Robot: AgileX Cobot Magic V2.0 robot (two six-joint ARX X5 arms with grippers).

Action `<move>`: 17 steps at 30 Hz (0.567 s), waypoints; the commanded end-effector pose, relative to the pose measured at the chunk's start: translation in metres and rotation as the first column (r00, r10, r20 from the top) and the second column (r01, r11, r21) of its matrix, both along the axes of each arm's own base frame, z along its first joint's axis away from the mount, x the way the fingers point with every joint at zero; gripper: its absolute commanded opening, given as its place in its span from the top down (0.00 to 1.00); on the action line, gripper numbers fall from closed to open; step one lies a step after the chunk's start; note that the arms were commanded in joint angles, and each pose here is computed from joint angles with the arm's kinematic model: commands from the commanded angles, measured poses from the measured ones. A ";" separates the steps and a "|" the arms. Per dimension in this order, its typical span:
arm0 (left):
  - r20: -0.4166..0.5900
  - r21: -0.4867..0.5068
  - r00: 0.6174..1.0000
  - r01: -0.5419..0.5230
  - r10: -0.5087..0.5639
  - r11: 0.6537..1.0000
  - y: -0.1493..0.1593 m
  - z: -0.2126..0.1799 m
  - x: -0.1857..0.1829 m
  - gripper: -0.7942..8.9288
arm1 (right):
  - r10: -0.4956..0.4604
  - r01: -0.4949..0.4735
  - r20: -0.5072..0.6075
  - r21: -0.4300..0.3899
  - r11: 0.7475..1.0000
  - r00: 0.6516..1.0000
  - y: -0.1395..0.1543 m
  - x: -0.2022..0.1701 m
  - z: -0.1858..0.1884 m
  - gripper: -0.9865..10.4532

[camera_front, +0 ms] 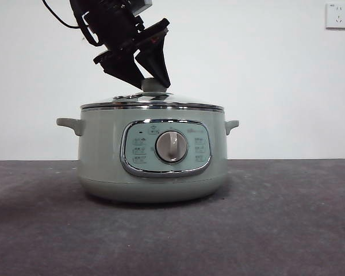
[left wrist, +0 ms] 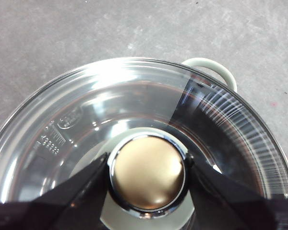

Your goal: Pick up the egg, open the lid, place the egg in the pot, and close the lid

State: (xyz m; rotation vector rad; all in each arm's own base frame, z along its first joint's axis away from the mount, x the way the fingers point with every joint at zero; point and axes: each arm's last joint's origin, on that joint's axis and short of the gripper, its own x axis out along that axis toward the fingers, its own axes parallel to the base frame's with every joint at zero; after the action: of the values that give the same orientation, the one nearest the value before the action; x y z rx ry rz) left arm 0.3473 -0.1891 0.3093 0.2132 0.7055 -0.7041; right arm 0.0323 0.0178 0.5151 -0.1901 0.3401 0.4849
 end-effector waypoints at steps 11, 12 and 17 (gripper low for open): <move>0.027 -0.012 1.000 0.002 -0.002 1.000 0.000 0.007 0.000 0.53 | -0.008 0.008 -0.026 -0.007 1.000 1.000 0.000 0.000 -0.003 0.53; 0.028 -0.013 1.000 0.002 -0.002 1.000 0.000 0.008 0.000 0.53 | -0.008 0.008 -0.026 -0.007 1.000 1.000 0.000 0.000 -0.003 0.53; 0.041 -0.032 0.999 -0.007 0.008 0.999 0.004 0.020 -0.006 0.53 | -0.008 0.008 -0.026 -0.007 1.000 1.000 0.000 0.000 -0.003 0.53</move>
State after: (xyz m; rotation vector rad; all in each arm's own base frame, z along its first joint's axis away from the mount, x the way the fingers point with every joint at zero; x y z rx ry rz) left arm 0.3442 -0.1875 0.3198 0.2083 0.6810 -0.7040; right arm 0.0323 0.0178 0.5151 -0.1901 0.3401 0.4849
